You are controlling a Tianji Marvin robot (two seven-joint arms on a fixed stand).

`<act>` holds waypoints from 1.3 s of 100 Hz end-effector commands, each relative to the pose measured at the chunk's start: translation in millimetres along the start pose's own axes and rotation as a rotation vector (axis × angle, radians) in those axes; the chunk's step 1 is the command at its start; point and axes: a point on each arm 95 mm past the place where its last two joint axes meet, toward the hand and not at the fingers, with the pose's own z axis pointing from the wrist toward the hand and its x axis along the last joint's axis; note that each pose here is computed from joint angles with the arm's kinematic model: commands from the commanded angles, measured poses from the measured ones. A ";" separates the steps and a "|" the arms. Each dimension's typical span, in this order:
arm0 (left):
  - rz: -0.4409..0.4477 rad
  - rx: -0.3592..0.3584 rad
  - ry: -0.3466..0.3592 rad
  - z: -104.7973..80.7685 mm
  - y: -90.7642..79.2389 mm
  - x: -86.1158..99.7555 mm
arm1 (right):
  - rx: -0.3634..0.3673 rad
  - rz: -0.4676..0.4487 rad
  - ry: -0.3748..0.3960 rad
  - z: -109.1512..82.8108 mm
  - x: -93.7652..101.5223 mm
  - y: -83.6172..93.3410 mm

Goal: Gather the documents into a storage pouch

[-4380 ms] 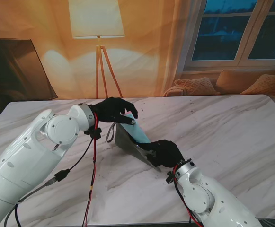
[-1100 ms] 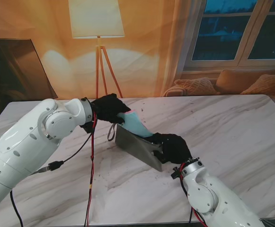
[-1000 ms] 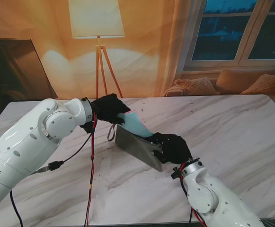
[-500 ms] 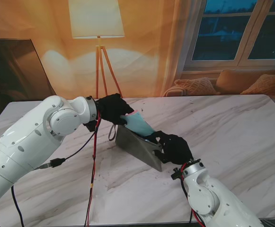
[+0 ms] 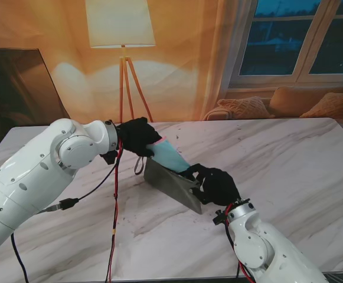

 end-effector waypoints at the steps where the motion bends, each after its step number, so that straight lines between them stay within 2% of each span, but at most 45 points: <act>1: 0.016 -0.011 0.007 1.2 -1.8 0.5 | 0.016 -0.006 0.003 -1.1 1.0 -1.8; 44: 0.075 -0.021 0.003 1.4 -3.6 1.8 | -0.028 -0.015 -0.006 -1.0 -0.2 1.4; 68: 0.049 -0.046 -0.010 0.3 -1.8 1.6 | -0.030 -0.014 -0.003 -1.4 0.2 1.5; 130: 0.029 -0.055 -0.049 1.1 -4.0 -0.7 | -0.045 -0.033 -0.042 -2.5 2.7 -1.5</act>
